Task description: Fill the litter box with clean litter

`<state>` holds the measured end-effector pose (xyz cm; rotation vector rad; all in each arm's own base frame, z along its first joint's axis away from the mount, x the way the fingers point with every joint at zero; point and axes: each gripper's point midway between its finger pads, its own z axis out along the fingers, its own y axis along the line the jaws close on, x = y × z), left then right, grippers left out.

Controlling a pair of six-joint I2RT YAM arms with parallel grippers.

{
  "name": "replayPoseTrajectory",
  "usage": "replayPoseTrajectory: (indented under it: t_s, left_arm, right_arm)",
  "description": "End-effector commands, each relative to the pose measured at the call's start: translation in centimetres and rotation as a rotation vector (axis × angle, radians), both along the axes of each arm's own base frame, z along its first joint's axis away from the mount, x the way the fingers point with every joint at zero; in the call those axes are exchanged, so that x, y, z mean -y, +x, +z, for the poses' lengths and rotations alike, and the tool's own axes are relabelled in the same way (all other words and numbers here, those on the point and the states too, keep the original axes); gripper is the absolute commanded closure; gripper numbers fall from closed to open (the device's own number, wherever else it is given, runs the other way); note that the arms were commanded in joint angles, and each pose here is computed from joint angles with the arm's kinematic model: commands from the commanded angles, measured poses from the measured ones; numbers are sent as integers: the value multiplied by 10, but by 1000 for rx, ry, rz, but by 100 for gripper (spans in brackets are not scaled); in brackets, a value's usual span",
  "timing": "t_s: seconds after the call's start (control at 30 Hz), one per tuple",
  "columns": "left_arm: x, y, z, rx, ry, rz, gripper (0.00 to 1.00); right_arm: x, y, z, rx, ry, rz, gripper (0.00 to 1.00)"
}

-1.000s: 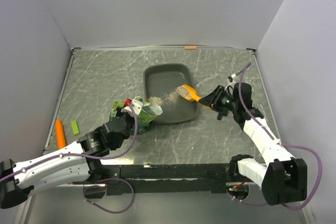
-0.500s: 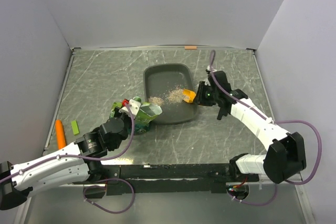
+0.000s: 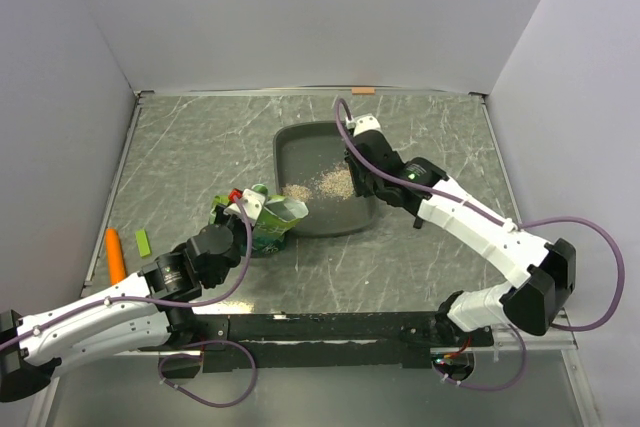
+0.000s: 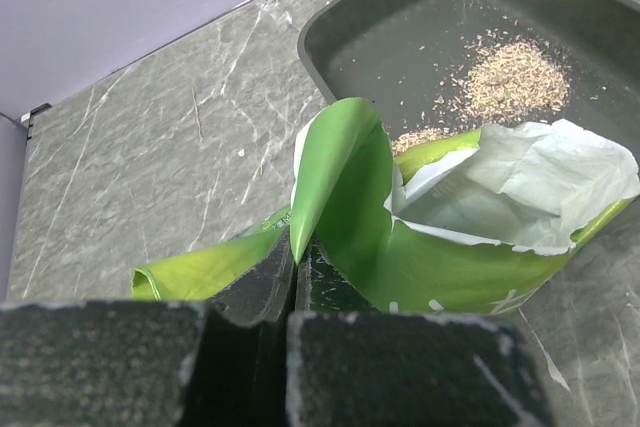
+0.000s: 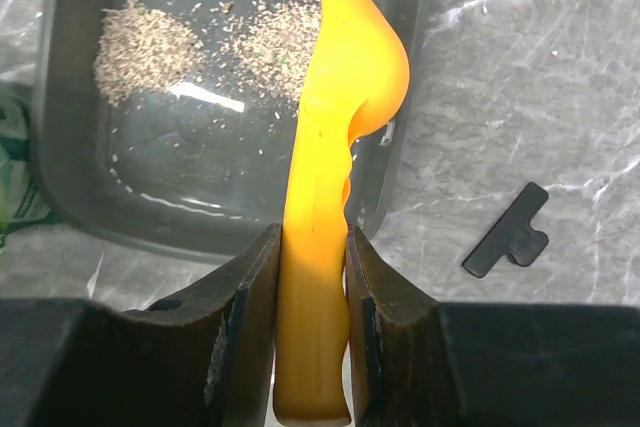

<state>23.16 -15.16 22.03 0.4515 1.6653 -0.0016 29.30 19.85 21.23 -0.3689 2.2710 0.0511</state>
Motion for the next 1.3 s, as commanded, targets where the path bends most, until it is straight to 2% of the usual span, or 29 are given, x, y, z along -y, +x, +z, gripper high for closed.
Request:
replayPoseTrajectory:
  t_s: [0.0, 0.23, 0.43, 0.57, 0.9, 1.27]
  left_arm:
    - [-13, 2, 9, 5, 2, 57, 99]
    - [-11, 2, 9, 2, 1, 48, 99]
    - [-10, 1, 9, 0, 2, 44, 99]
    - [-10, 1, 11, 3, -4, 44, 99]
    - [-12, -1, 15, 12, -21, 36, 99]
    - [-14, -3, 22, 29, -47, 24, 99]
  right_arm:
    - [3, -13, 45, 49, 60, 45, 100]
    - [-28, -74, 90, -79, 301, 310, 100]
    - [-30, -114, 128, -132, 414, 423, 100]
    - [-42, -132, 135, -205, 477, 497, 100]
    - [-61, -135, 124, -289, 517, 541, 100]
    - [-78, -117, 88, -337, 469, 529, 100]
